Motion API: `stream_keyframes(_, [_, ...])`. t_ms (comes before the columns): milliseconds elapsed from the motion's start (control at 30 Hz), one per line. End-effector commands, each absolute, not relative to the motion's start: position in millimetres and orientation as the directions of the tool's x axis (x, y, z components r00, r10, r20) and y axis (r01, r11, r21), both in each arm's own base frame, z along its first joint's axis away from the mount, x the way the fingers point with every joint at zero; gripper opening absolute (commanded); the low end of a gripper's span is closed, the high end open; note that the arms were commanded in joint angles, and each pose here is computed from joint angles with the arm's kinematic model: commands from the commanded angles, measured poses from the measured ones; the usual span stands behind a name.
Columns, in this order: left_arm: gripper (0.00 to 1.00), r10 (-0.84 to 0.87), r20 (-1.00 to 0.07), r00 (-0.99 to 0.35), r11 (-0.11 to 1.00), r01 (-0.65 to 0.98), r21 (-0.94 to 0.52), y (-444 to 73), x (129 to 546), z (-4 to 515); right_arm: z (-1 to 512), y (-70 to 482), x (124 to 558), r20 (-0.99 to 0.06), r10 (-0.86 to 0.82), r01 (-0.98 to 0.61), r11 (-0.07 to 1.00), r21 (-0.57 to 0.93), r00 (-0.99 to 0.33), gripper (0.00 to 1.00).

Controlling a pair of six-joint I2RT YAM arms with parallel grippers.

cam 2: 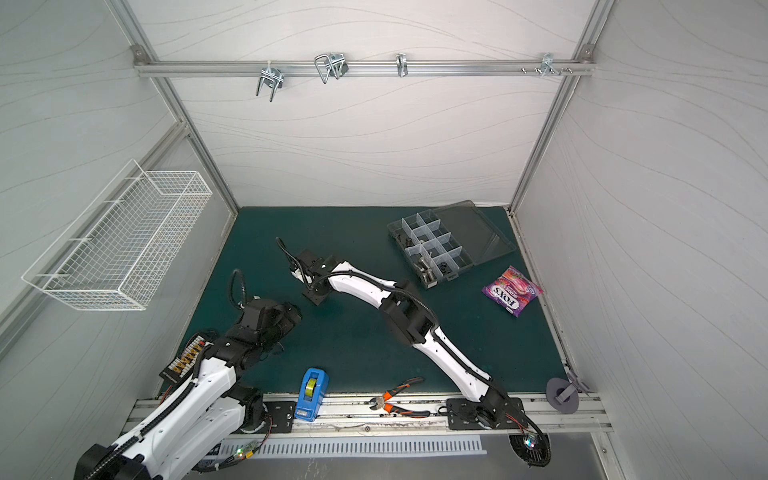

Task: Sort the screws and nuts into containers
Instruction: 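Lower the right gripper and close it on the single silver nut, then lift the nut with the right gripper and carry it to the organizer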

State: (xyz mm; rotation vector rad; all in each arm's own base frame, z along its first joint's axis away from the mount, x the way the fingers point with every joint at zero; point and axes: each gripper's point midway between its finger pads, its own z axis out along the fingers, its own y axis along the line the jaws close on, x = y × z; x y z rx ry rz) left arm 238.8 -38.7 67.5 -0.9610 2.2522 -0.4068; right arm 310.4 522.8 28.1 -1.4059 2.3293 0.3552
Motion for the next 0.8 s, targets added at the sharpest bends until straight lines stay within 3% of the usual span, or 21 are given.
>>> stream_keyframes(0, [0.99,-0.738,-0.451,-0.502,0.675,-0.521,-0.523,-38,245,73,-15,502,292,-0.323,-0.846,-0.897,0.441,0.027,-0.426,0.26])
stream_keyframes(367, [0.99,-0.739,-0.449,-0.502,0.673,-0.518,-0.528,-40,247,75,-23,496,283,-0.289,-0.843,-0.888,0.456,0.062,-0.453,0.00])
stream_keyframes(767, [0.99,-0.730,-0.453,-0.512,0.683,-0.510,-0.523,-42,252,78,-4,494,279,-0.320,-0.810,-0.867,0.488,0.095,-0.491,0.00])
